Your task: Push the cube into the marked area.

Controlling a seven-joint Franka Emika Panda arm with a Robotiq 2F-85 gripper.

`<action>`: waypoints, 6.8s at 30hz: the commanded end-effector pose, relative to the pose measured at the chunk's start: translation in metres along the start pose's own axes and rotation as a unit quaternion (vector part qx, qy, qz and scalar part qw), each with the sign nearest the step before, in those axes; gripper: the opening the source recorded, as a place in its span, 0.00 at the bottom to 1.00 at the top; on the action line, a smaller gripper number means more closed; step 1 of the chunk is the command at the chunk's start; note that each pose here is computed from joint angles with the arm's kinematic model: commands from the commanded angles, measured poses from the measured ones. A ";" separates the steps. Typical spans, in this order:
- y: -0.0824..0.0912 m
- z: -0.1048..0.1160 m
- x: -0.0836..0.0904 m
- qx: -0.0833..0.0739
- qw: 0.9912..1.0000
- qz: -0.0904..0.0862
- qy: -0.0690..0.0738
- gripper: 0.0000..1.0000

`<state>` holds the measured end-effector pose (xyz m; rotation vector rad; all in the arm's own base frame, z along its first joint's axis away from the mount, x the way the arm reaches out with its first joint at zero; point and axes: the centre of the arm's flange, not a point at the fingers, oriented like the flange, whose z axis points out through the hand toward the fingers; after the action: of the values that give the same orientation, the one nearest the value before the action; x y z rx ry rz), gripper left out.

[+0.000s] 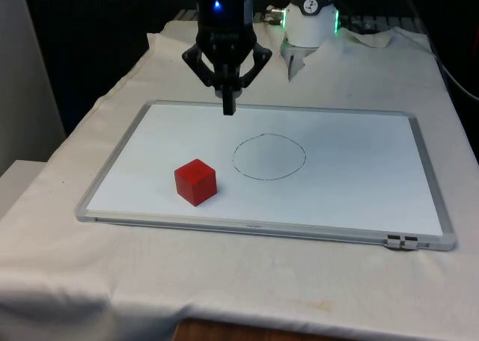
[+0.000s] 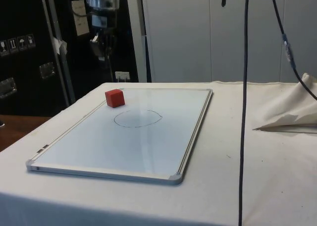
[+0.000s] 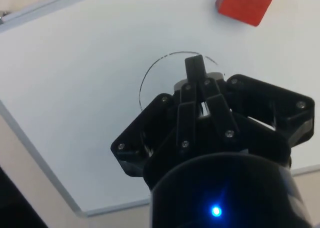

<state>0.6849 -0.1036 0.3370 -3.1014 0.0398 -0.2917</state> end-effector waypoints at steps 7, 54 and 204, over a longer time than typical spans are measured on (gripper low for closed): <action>0.004 0.009 0.007 -0.015 1.000 0.001 0.027 0.00; 0.040 0.121 -0.009 -0.107 0.987 0.089 0.083 0.00; -0.041 0.109 0.009 -0.020 0.999 -0.022 -0.029 0.00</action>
<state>0.7179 -0.0638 0.2322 -3.1497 -0.0263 -0.2017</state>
